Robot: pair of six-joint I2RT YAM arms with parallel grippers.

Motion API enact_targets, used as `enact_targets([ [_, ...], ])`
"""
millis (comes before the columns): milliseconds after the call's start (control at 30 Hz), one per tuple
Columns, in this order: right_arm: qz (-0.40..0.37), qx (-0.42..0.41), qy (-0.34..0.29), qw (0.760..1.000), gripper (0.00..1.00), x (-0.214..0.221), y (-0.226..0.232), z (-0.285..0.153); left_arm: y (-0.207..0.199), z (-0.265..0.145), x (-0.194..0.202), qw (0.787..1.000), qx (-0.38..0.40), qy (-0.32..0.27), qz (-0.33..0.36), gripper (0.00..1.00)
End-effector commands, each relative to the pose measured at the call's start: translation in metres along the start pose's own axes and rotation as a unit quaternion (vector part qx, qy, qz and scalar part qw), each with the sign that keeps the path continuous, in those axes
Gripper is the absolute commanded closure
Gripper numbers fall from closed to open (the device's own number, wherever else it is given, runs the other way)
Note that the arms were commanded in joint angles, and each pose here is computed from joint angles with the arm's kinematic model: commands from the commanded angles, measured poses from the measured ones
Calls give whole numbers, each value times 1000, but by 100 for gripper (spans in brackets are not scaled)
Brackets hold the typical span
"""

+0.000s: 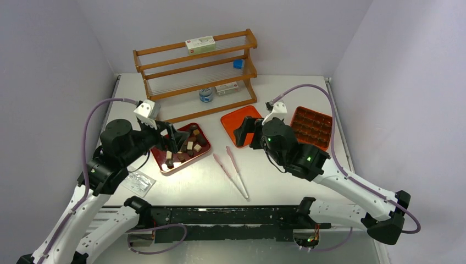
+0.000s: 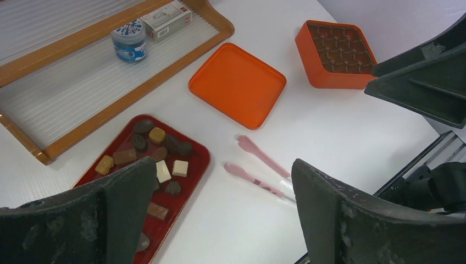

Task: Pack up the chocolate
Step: Pick up the clamp at the center of the board.

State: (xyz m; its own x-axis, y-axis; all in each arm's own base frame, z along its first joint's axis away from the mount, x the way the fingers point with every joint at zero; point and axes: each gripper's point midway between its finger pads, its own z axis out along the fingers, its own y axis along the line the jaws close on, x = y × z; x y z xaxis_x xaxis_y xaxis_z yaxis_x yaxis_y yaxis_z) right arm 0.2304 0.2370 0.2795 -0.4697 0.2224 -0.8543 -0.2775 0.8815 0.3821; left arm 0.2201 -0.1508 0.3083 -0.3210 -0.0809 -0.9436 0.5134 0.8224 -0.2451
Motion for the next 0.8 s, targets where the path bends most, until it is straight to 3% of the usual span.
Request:
enact_targets([
  [0, 23, 20, -18, 999, 0, -12, -3, -4, 3, 0, -3, 1000, -6, -7, 3, 2],
  [267, 22, -10, 21, 999, 0, 13, 8, 5, 10, 0, 3, 1000, -20, -1, 13, 2],
  [500, -27, -43, 131, 990, 1, 77, 16, 23, 26, -3, 8, 998, -59, 0, 34, 2],
  [633, -58, -14, 177, 982, 7, 105, 5, 32, 29, -6, 12, 997, -64, -11, 32, 2],
  [767, -97, -34, 204, 974, 25, 137, 4, 37, 31, -9, 17, 997, -67, -22, 27, 2],
])
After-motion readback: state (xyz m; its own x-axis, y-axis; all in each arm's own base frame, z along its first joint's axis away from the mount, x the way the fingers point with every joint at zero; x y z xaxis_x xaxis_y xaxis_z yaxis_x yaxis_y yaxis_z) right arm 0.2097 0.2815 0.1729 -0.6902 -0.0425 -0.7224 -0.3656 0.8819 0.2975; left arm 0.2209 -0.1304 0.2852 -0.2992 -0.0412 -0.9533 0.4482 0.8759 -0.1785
